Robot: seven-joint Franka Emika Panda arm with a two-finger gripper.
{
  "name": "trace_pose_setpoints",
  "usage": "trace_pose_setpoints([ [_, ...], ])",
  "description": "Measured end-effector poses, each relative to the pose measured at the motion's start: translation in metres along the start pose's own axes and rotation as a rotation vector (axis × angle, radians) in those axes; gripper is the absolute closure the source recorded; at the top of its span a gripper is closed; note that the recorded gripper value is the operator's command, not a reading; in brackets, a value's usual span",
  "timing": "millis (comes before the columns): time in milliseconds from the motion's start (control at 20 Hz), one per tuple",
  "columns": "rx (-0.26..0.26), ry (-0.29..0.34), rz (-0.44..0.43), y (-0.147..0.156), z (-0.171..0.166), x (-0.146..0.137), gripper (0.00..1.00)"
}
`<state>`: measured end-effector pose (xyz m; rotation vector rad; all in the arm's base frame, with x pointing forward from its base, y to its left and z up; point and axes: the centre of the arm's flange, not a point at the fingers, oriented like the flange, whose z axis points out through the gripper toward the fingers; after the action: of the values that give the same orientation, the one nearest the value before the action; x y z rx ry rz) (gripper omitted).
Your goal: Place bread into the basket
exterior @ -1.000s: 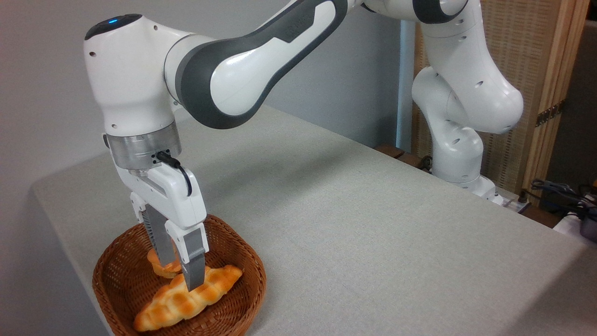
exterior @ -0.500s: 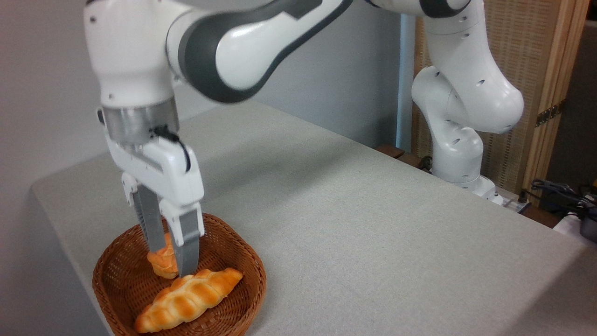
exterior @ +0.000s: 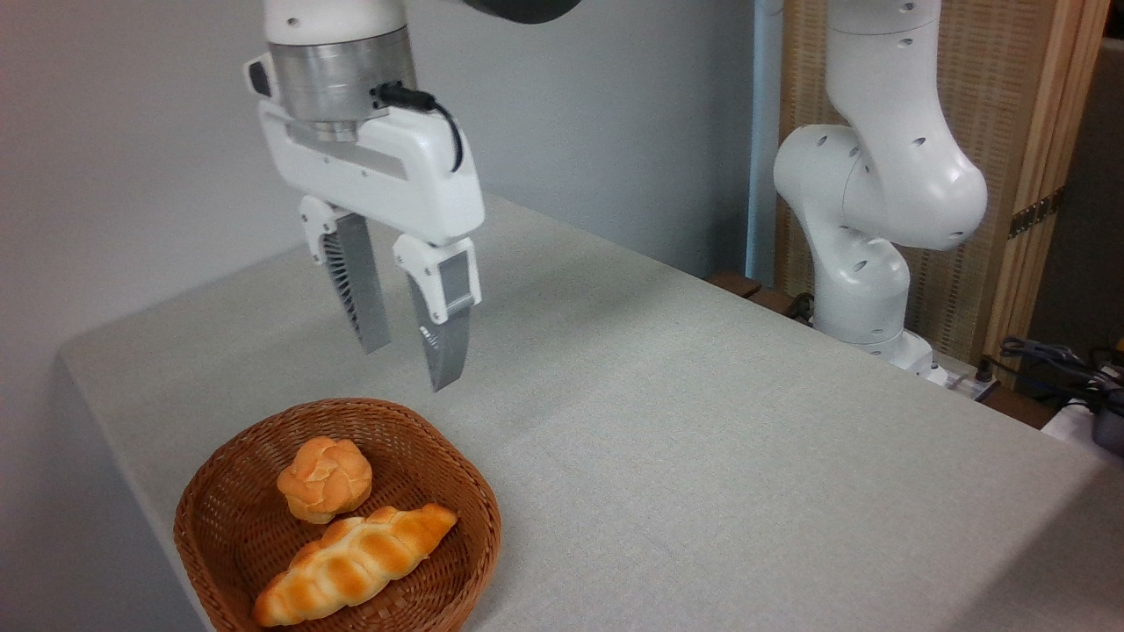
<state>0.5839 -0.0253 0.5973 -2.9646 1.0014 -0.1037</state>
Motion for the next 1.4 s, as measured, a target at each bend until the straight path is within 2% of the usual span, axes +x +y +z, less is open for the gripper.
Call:
trace_pose_setpoints([
  [300, -0.042, -0.038, 0.000, 0.022, -0.004, -0.027, 0.00],
  [1000, -0.045, -0.040, 0.001, 0.023, -0.004, -0.027, 0.00],
  [1400, -0.047, -0.039, 0.072, 0.024, -0.004, -0.027, 0.00],
])
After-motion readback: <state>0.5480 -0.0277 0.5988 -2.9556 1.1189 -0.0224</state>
